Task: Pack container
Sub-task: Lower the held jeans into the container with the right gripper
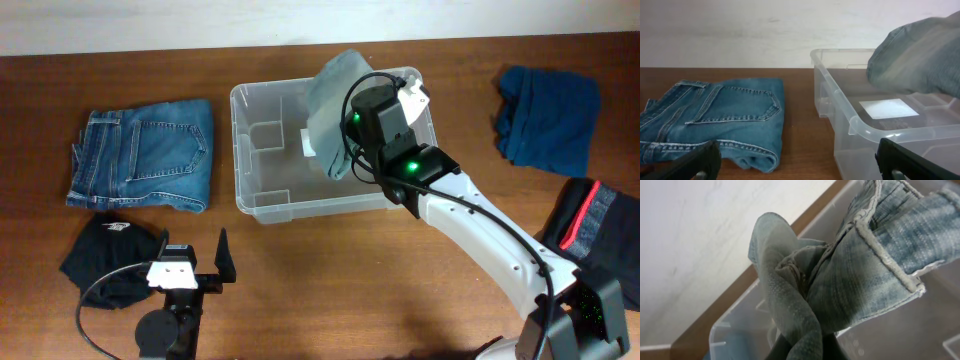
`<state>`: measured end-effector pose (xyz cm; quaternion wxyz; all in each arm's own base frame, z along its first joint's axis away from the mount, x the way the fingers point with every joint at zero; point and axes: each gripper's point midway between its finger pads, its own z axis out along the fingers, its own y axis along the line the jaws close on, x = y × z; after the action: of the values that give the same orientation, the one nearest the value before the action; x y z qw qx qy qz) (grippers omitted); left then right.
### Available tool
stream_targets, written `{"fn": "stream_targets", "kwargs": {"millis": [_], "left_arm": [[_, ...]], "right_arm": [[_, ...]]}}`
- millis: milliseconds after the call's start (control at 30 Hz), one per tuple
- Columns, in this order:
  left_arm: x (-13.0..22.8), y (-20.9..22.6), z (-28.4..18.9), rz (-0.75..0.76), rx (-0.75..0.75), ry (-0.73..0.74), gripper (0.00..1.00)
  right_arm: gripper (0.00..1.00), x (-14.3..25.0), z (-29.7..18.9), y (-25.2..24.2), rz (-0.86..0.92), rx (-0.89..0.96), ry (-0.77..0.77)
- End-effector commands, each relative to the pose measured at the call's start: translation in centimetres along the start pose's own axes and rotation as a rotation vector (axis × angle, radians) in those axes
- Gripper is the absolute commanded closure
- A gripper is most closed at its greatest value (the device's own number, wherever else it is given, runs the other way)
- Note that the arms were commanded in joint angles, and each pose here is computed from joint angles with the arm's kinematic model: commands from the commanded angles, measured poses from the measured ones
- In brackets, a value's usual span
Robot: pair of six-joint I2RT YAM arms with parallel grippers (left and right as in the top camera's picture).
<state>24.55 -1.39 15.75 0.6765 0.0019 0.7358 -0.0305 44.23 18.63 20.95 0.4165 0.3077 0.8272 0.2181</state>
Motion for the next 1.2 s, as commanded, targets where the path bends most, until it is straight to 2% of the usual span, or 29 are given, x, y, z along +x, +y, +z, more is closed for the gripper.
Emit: {"fn": "stream_targets", "kwargs": {"millis": [0, 433, 633, 667, 733, 833, 933, 1167], "left_arm": [[0.1, 0.0, 0.0, 0.015, 0.005, -0.002, 0.01], [0.1, 0.0, 0.0, 0.015, 0.004, -0.002, 0.01], [0.1, 0.0, 0.0, 0.015, 0.004, -0.002, 0.01], [0.1, 0.0, 0.0, 0.015, 0.005, -0.002, 0.01], [0.1, 0.0, 0.0, 0.015, 0.004, -0.002, 0.01], [0.1, 0.0, 0.0, 0.015, 0.005, -0.002, 0.01], [0.1, 0.0, 0.0, 0.015, 0.004, -0.002, 0.01], [0.1, 0.0, 0.0, 0.015, 0.004, -0.002, 0.01]], "right_arm": [[0.96, -0.4, -0.4, 1.0, -0.008, -0.039, -0.003], [0.96, 2.8, 1.7, -3.3, -0.035, 0.062, 0.053], [0.95, 3.3, 1.6, -4.4, -0.102, 0.103, 0.080], [0.84, 3.6, 1.5, -5.0, -0.111, 0.127, 0.093], [0.69, 3.8, 1.3, -5.8, -0.122, 0.161, 0.098], [0.41, 3.8, 1.3, -6.2, -0.127, 0.175, 0.102], [0.32, 3.9, 1.2, -6.2, -0.153, 0.175, 0.105], [0.29, 3.9, 0.8, -6.6, -0.288, 0.187, 0.127]]}}
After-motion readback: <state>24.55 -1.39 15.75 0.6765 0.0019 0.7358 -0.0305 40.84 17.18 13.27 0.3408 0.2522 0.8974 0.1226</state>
